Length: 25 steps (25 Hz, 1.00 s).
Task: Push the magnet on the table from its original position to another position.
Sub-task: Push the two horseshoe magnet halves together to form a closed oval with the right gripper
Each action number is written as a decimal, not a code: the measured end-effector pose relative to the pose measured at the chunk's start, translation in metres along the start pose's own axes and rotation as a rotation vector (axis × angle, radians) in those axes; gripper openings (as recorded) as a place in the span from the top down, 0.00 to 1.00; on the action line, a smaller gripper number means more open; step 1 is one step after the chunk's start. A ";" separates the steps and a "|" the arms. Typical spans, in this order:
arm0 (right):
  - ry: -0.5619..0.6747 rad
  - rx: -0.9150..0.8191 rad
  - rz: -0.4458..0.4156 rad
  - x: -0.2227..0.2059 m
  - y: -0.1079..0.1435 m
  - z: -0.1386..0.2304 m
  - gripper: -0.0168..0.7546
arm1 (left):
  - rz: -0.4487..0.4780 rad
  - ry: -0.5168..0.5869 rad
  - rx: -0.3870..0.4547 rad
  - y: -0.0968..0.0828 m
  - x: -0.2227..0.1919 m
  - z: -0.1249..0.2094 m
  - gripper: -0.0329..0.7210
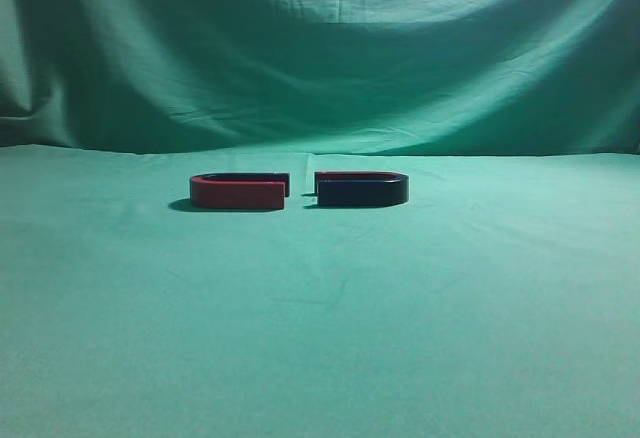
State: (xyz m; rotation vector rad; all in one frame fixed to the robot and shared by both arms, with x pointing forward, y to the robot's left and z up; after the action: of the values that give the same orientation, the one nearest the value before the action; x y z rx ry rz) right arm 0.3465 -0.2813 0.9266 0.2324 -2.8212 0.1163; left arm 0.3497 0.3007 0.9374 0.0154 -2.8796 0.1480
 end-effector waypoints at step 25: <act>-0.109 -0.051 -0.006 0.001 0.001 -0.016 0.98 | 0.000 0.000 0.000 0.000 0.000 0.000 0.43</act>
State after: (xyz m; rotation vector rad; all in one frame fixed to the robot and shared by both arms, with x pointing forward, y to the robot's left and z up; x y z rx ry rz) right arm 0.3505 -0.2792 0.9420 0.2430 -2.9269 0.0306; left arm 0.3497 0.3007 0.9374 0.0154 -2.8796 0.1480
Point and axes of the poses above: a point on each arm's last joint axis where the gripper is mounted, x pointing back along that axis away from the gripper, y along the wrist's bending axis when the last joint is at zero, z = x × y, the point moved 6 cm from there along -x, pointing out along that axis toward the gripper, and after that the axes turned 2 degrees about x, right-handed, at the moved point
